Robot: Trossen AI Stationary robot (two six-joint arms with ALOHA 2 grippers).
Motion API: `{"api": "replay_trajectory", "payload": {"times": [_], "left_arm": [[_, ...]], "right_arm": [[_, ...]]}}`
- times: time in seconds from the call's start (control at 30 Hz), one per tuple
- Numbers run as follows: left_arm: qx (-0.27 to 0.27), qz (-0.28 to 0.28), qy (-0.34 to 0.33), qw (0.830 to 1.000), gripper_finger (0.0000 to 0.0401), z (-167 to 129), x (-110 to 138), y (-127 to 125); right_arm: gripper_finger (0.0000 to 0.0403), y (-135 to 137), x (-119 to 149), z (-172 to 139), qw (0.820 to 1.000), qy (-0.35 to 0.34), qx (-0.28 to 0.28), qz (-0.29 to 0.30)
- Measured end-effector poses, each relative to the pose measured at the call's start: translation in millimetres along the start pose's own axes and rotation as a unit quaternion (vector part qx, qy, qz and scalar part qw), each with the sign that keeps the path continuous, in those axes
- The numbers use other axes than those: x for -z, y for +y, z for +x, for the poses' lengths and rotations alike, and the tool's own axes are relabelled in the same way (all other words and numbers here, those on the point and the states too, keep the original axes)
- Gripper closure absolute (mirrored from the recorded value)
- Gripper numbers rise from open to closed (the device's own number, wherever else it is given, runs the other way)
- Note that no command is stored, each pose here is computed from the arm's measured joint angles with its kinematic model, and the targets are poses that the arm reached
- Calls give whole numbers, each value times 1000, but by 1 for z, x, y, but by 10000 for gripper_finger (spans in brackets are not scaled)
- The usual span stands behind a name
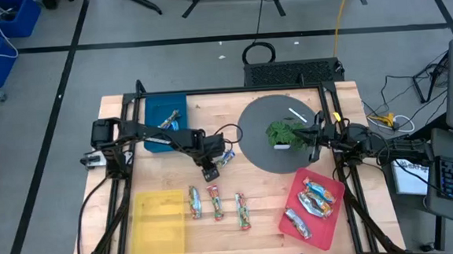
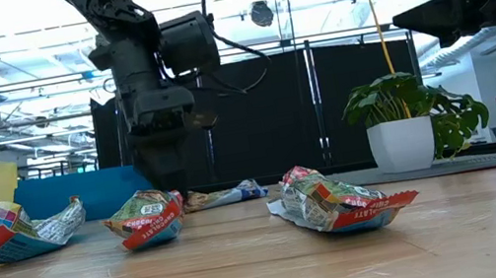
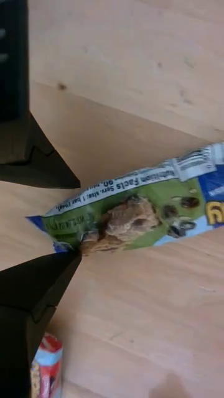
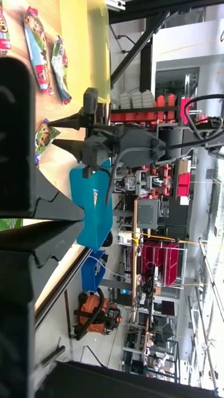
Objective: Pick and place Granola Bars by type
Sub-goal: Put the blue granola bar into the blue bin
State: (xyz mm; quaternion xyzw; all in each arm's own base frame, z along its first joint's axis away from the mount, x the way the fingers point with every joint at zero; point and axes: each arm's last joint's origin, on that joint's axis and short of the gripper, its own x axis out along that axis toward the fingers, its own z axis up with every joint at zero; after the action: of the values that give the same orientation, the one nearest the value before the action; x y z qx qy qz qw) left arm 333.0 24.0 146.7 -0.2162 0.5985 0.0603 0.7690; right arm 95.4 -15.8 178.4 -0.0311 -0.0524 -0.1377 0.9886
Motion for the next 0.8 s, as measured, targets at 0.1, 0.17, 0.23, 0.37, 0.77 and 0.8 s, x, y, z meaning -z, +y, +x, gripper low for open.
{"api": "replay_trajectory", "payload": {"times": [0.1, 0.17, 0.23, 0.37, 0.77, 0.8], "left_arm": [[-1, -4, 2, 1000, 222, 5, -1, 1], [-3, 1, 0, 1000, 230, 6, -1, 1], [-5, 9, 0, 1000, 258, 6, -1, 0], [-3, 27, -18, 999, 364, -1, -2, -3], [-132, 48, -180, 974, 376, -91, 12, -19], [-154, 31, -191, 969, 376, -102, 17, -18]], "right_arm": [[396, 0, 0, 0, 1000, 0, 0, 0], [396, 0, 0, 0, 1000, 0, 0, 0], [396, 0, 0, 0, 1000, 0, 0, 0], [397, 0, 0, 0, 1000, 0, 0, 0], [396, 0, 0, 0, 1000, 0, 0, 0], [396, 0, 0, 0, 1000, 0, 0, 0]]}}
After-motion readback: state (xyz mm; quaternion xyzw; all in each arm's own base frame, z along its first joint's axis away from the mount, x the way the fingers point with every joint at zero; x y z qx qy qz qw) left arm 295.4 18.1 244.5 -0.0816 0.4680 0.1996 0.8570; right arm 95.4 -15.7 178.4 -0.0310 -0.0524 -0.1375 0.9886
